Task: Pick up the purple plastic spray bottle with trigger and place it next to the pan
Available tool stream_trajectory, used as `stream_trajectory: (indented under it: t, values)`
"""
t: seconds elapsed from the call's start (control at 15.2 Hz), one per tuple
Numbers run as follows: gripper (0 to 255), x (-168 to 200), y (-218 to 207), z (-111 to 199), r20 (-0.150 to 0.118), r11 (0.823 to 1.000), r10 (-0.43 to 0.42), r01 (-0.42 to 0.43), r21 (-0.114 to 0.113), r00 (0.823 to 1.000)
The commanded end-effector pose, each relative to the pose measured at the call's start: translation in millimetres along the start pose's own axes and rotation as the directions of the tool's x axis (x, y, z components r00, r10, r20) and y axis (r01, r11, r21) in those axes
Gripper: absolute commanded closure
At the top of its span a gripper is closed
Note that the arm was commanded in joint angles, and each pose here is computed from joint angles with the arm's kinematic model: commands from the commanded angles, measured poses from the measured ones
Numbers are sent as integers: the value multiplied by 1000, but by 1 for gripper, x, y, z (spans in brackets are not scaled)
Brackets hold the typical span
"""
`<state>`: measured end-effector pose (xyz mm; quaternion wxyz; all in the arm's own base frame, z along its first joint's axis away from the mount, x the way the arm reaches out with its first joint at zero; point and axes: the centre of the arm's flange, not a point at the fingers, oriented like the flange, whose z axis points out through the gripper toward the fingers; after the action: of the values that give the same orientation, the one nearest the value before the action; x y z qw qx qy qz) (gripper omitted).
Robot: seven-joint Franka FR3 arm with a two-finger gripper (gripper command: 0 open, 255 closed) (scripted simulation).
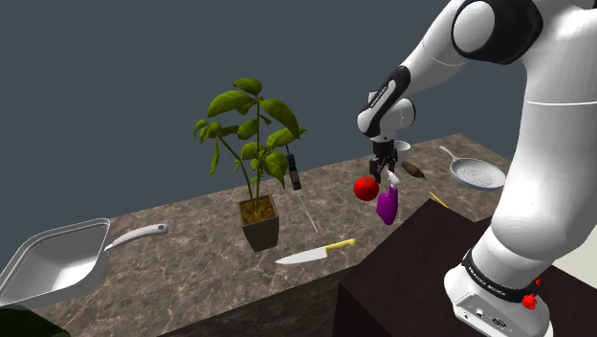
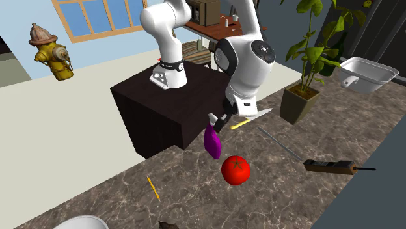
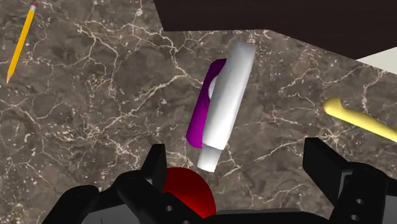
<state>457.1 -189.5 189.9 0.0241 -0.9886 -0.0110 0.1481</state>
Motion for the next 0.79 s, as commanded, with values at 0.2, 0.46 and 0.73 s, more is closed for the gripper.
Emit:
stream_trajectory:
  t: [0.2,0.46,0.73]
  values:
    - [0,38,25,54,16,1000,-12,12,22,1000]
    - [0,48,30,78,20,1000,-15,15,27,1000]
    - [0,48,30,99,20,1000,-15,15,27,1000]
